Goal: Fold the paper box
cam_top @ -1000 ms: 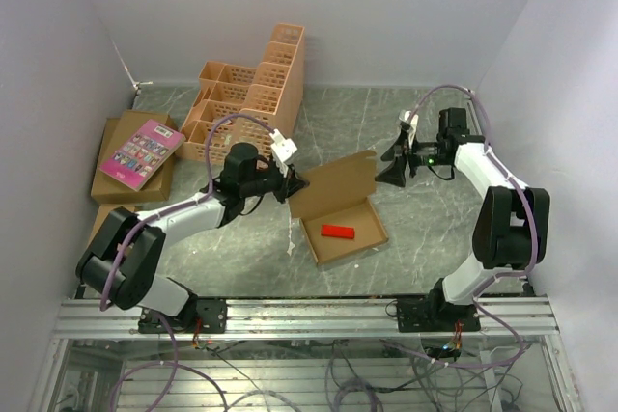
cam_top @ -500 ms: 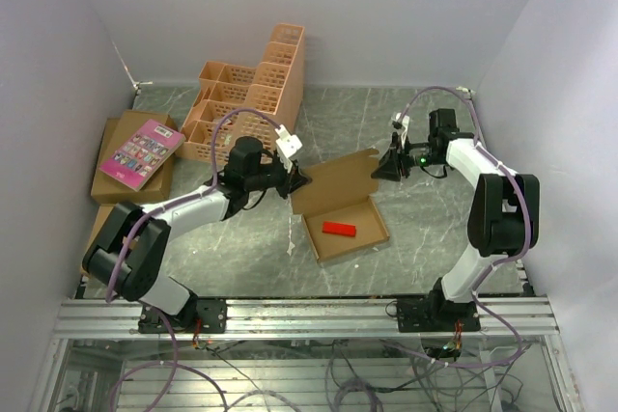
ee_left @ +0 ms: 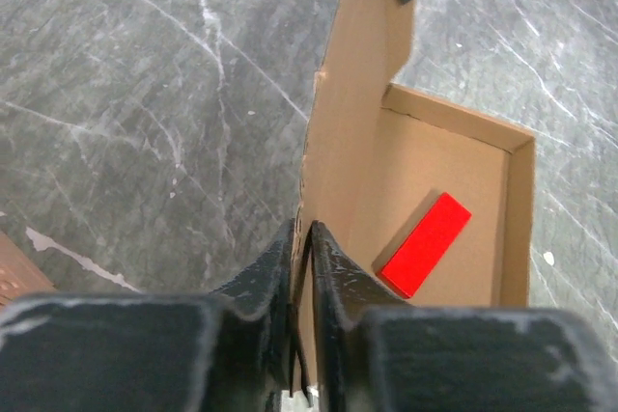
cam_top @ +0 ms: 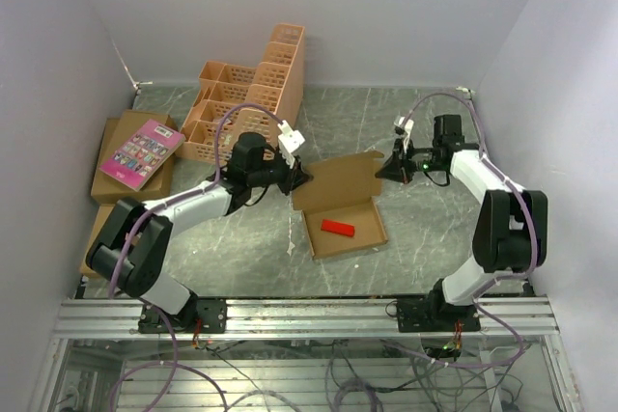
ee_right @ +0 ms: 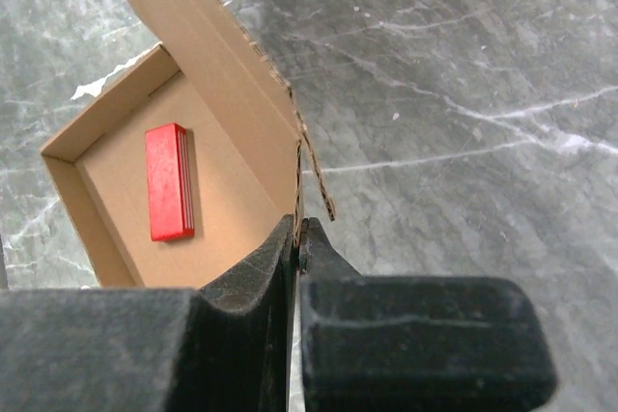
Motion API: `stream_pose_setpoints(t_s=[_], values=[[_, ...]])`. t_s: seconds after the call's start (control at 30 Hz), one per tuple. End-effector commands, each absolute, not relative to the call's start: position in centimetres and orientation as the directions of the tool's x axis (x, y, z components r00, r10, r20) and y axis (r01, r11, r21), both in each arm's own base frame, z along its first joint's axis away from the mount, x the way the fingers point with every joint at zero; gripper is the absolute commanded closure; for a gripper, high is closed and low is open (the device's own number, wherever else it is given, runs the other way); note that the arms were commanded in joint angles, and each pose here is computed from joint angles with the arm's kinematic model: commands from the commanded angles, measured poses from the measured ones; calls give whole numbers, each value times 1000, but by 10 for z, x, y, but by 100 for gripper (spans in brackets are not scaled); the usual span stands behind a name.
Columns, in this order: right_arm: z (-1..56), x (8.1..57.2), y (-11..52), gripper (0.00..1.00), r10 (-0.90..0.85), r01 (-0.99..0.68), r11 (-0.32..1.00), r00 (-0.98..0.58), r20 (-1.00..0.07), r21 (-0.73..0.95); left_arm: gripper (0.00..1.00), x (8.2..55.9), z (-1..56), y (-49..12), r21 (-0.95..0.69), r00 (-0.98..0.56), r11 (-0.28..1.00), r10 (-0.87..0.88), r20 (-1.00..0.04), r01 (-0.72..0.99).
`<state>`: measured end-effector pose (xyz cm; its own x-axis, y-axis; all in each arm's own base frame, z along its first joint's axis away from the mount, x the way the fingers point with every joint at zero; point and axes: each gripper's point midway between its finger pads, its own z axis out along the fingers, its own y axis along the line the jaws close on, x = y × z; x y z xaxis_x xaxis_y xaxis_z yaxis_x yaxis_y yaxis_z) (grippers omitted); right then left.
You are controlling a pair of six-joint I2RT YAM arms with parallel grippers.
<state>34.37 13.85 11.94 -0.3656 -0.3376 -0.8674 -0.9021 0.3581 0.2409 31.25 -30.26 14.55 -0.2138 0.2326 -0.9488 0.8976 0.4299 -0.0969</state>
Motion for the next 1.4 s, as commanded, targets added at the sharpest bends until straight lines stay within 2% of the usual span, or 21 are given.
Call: stream_pose_setpoints(t_s=[0.0, 0.07, 0.1, 0.2, 0.37, 0.5, 0.57, 0.67, 0.83, 0.93, 1.03, 1.27, 1.37], values=[[141, 347, 137, 100, -288, -871, 457, -339, -896, 183, 75, 336, 150, -302, -136, -282, 544, 195, -939, 828], [141, 346, 134, 100, -270, -846, 505, -343, -900, 171, 63, 334, 146, -305, -200, -347, 545, 181, -920, 815], [143, 347, 132, 100, -270, -840, 520, -337, -902, 158, 54, 332, 146, -307, -227, -369, 542, 170, -914, 809], [144, 344, 130, 100, -301, -852, 511, -304, -904, 116, 41, 329, 154, -301, -261, -387, 560, 118, -915, 787], [146, 332, 132, 100, -324, -885, 458, -260, -909, 90, 30, 318, 185, -267, -342, -382, 561, -50, -923, 754], [146, 330, 134, 100, -320, -891, 443, -261, -911, 100, 21, 307, 194, -240, -329, -309, 600, -139, -941, 729], [146, 331, 134, 100, -320, -891, 442, -266, -909, 106, 22, 304, 189, -231, -343, -292, 631, -188, -938, 696], [144, 330, 134, 100, -317, -889, 443, -277, -907, 117, 30, 304, 177, -225, -386, -304, 650, -241, -922, 654], [142, 331, 134, 100, -315, -888, 443, -286, -905, 127, 36, 310, 164, -239, -433, -379, 617, -226, -897, 658], [142, 331, 135, 100, -310, -887, 443, -290, -905, 132, 37, 314, 165, -245, -434, -374, 612, -232, -898, 661], [142, 331, 135, 100, -304, -885, 445, -294, -906, 138, 43, 317, 162, -251, -433, -381, 615, -223, -897, 659], [141, 331, 135, 100, -299, -881, 448, -307, -903, 151, 50, 315, 149, -265, -412, -393, 633, -180, -902, 655], [139, 331, 135, 100, -299, -880, 450, -311, -902, 155, 58, 315, 149, -272, -400, -389, 636, -167, -906, 660]])
